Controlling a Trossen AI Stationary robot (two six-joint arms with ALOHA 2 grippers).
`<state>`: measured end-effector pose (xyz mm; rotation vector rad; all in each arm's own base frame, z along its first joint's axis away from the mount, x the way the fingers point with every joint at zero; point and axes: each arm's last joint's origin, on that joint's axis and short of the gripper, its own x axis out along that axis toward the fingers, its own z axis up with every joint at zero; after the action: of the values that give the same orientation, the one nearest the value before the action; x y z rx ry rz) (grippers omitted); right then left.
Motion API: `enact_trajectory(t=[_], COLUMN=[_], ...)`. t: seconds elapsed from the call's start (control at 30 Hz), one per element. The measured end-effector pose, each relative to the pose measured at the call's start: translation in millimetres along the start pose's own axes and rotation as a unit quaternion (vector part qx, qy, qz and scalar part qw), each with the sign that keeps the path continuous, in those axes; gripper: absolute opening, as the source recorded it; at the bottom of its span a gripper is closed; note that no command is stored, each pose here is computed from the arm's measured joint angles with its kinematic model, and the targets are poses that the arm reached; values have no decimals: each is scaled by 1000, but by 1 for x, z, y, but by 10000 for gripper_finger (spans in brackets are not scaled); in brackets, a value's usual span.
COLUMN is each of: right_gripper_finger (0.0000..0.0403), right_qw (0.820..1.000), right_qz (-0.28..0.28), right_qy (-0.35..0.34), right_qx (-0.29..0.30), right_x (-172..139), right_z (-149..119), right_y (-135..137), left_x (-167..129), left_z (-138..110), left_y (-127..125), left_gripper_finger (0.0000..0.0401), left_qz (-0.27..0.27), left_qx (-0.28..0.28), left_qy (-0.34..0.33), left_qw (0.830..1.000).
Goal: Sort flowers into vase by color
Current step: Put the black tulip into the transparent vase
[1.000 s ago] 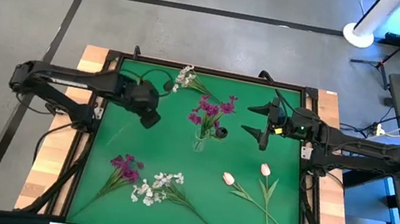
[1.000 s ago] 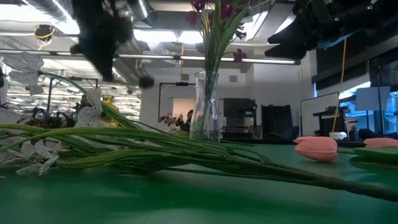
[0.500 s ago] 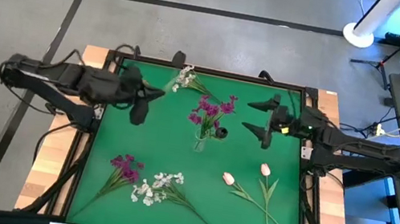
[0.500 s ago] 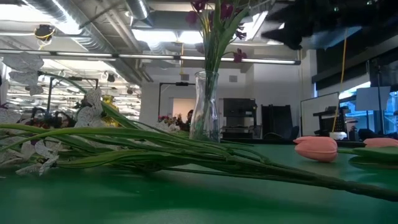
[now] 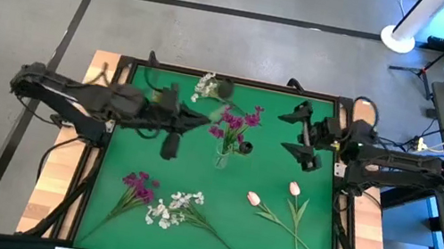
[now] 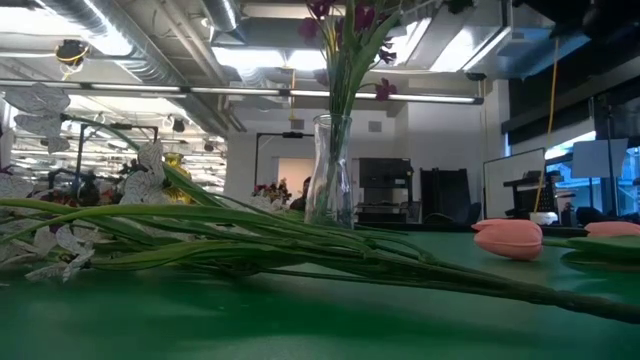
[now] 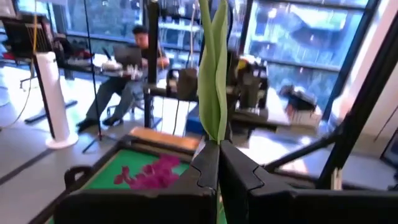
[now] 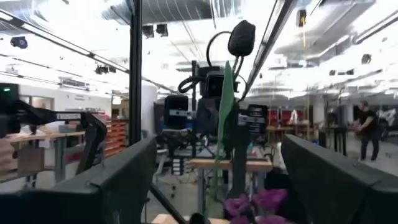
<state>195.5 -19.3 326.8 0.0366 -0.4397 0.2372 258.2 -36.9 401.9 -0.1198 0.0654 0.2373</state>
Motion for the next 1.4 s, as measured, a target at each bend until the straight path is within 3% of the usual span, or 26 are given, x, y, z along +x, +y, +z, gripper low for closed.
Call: enact_trajectory(t=[0.17, 0.4, 0.7, 0.9, 1.4], right_gripper_finger=[344, 344, 336, 278, 80], right_qw=[999, 997, 996, 995, 993], right_qz=[31, 6, -15, -23, -26], right_qy=[18, 79, 91, 95, 111], right_qx=[18, 6, 15, 16, 20], right_x=[38, 91, 120, 127, 126], right_z=[-4, -4, -12, -17, -19], right_y=[5, 5, -2, -4, -5], left_x=[22, 29, 27, 33, 41], left_z=[-13, -13, -13, -18, -27], left_y=[-7, -13, -17, -19, -20], left_gripper_finger=[0, 0, 0, 0, 0], left_qz=[1, -31, -45, -44, -20], left_qx=[2, -8, -10, -6, 5], left_qy=[6, -11, -11, -3, 14], left_qw=[1000, 999, 999, 999, 1000])
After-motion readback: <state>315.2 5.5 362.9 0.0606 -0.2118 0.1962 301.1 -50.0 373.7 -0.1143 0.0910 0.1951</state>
